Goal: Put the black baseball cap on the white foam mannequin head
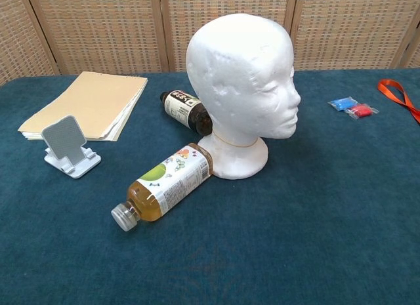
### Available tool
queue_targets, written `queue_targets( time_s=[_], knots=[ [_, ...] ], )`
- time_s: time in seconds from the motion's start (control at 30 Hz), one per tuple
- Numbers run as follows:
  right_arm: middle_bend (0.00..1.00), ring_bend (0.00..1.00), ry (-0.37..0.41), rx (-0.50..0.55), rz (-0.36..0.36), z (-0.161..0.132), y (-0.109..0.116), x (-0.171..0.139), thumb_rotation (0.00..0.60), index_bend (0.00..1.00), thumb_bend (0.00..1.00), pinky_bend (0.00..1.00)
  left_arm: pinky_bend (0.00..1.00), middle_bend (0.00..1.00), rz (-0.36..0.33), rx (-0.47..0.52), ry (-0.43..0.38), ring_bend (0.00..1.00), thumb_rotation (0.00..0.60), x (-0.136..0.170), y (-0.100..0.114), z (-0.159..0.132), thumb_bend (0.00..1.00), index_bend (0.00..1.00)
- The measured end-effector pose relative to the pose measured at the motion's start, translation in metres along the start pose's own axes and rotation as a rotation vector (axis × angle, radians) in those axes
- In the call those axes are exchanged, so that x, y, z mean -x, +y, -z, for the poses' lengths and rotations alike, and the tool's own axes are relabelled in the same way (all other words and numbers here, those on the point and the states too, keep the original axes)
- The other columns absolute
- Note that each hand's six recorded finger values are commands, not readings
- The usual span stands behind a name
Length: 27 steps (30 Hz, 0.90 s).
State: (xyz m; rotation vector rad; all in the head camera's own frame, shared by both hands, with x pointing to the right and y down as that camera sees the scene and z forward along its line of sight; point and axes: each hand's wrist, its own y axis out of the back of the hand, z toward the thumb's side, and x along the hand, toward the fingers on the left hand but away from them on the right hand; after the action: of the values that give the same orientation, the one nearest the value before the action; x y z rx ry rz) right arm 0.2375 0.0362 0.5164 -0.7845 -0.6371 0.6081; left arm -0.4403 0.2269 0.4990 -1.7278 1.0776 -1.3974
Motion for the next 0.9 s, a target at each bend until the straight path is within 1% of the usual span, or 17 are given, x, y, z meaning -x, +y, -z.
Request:
queue_targets(
  time_s=[0.07, 0.17, 0.27, 0.43, 0.63, 0.73, 0.9],
  knots=[
    [1.00, 1.00, 0.090, -0.004, 0.060, -0.012, 0.012, 0.000, 0.600, 0.73, 0.76, 1.00, 0.00, 0.00, 0.001, 0.000, 0.000, 0.00, 0.600, 0.000, 0.000, 0.000, 0.00, 0.00],
    [1.00, 1.00, 0.203, -0.002, 0.131, -0.027, 0.027, -0.002, 0.600, 0.72, 0.76, 1.00, 0.00, 0.00, 0.004, -0.001, 0.000, 0.00, 0.600, -0.001, -0.001, 0.000, 0.00, 0.00],
    [1.00, 1.00, 0.270, 0.014, 0.174, -0.039, 0.036, -0.002, 0.600, 0.72, 0.76, 1.00, 0.00, 0.00, 0.007, -0.001, 0.000, 0.00, 0.600, -0.001, -0.001, 0.000, 0.00, 0.00],
    [1.00, 1.00, 0.265, 0.014, 0.196, -0.046, 0.042, 0.006, 0.600, 0.72, 0.74, 1.00, 0.00, 0.00, 0.007, -0.001, 0.001, 0.00, 0.600, -0.001, -0.002, 0.000, 0.00, 0.00],
    [1.00, 1.00, 0.271, -0.028, 0.213, -0.058, 0.042, 0.016, 0.600, 0.72, 0.72, 1.00, 0.00, 0.00, 0.009, -0.002, 0.003, 0.00, 0.600, -0.001, -0.002, 0.000, 0.00, 0.00],
    [1.00, 1.00, 0.294, -0.053, 0.220, -0.065, 0.041, 0.016, 0.600, 0.72, 0.71, 1.00, 0.00, 0.00, 0.009, -0.002, 0.003, 0.00, 0.600, -0.002, -0.002, 0.001, 0.00, 0.00],
    [1.00, 1.00, 0.372, -0.102, 0.220, -0.084, 0.039, 0.004, 0.600, 0.72, 0.71, 1.00, 0.00, 0.00, 0.008, -0.002, 0.003, 0.00, 0.600, -0.001, -0.002, 0.000, 0.00, 0.00]
  ],
)
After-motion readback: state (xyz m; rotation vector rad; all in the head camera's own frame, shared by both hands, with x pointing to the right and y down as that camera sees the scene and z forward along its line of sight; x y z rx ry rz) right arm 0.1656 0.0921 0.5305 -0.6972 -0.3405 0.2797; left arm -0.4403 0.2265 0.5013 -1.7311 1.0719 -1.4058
